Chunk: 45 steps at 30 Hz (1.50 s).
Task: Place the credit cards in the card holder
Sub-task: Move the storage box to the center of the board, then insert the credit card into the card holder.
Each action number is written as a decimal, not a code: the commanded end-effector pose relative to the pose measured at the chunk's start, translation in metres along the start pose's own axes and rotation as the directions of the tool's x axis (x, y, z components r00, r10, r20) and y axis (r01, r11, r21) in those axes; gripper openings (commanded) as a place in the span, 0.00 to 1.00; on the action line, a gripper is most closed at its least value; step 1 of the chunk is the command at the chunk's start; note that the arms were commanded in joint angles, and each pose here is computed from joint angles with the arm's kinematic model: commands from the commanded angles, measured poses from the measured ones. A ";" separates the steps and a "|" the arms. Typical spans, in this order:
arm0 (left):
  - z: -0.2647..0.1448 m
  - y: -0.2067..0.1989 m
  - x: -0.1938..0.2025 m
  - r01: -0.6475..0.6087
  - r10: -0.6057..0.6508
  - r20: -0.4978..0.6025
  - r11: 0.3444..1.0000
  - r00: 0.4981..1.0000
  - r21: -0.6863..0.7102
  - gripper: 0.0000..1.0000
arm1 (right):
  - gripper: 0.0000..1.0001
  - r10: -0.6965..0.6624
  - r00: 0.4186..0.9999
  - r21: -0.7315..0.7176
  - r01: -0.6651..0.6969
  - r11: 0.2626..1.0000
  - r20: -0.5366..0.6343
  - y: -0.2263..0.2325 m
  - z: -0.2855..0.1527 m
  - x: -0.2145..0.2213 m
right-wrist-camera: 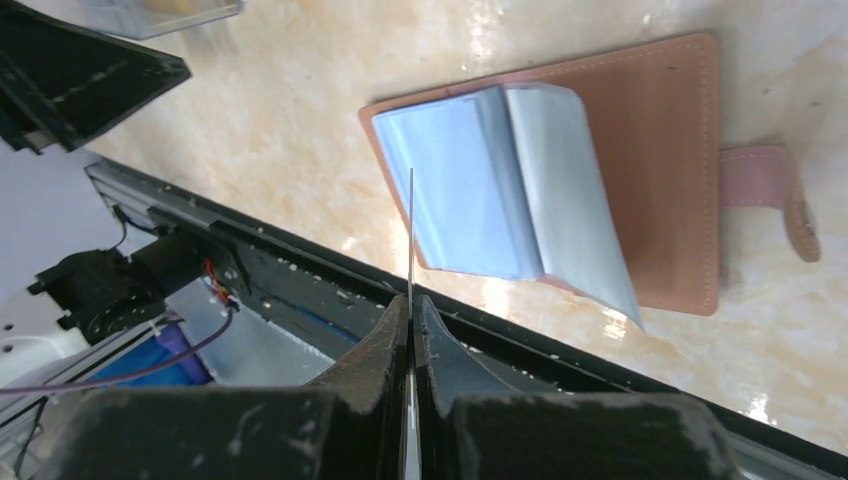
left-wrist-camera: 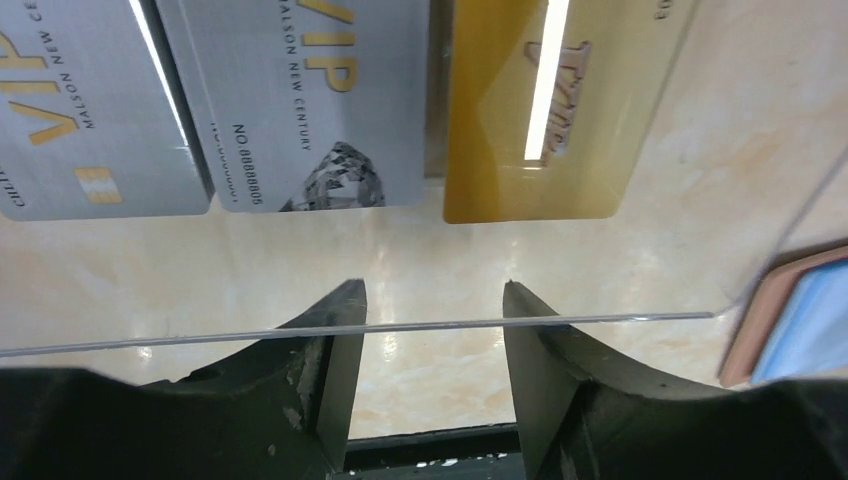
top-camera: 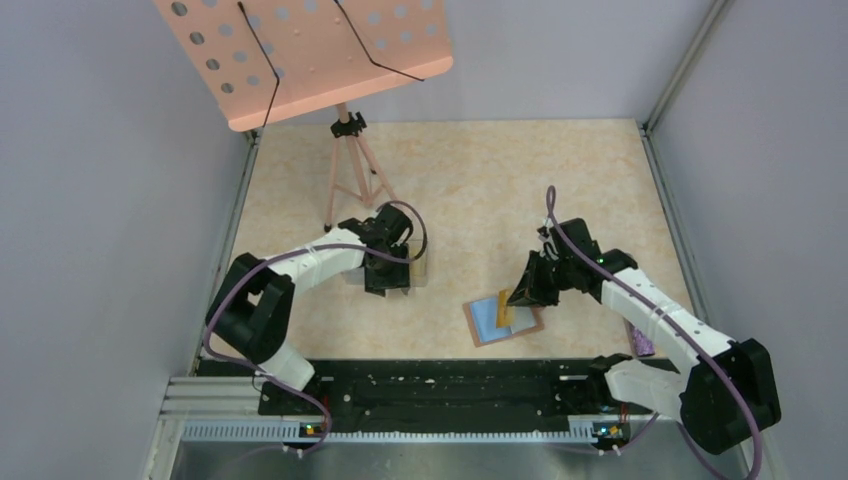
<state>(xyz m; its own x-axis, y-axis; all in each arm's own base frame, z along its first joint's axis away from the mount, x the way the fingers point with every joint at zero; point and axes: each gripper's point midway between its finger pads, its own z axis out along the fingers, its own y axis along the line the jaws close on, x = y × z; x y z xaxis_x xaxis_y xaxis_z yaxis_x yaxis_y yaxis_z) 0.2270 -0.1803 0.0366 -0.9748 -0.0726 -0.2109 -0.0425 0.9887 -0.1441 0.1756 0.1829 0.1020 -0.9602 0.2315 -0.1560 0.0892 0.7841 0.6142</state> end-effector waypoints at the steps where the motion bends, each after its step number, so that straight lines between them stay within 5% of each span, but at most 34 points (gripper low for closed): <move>1: -0.013 -0.030 -0.030 -0.058 0.051 0.067 0.992 0.996 0.109 0.58 | 0.00 -0.072 0.995 0.072 0.067 0.995 0.069 -0.003 -0.005 -0.025; 19: -0.030 -0.114 0.061 0.003 0.007 -0.019 0.888 1.000 0.460 0.53 | 0.00 -0.218 0.975 0.219 0.220 0.951 -0.033 -0.039 0.027 -0.043; 45: 0.008 -0.111 0.083 0.014 0.039 -0.129 0.922 0.991 0.386 0.32 | 0.00 -0.115 0.982 0.012 0.118 0.993 -0.152 -0.017 0.070 0.008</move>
<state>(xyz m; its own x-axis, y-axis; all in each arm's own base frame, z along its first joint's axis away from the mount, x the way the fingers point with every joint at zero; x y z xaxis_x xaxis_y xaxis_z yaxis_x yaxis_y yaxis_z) 0.1483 -0.2911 0.0249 -0.9968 -0.0252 -0.0753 0.0165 0.8618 -0.5069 0.1863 0.1974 0.0393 -0.9912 0.0387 -0.1267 -0.0374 0.8357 0.5479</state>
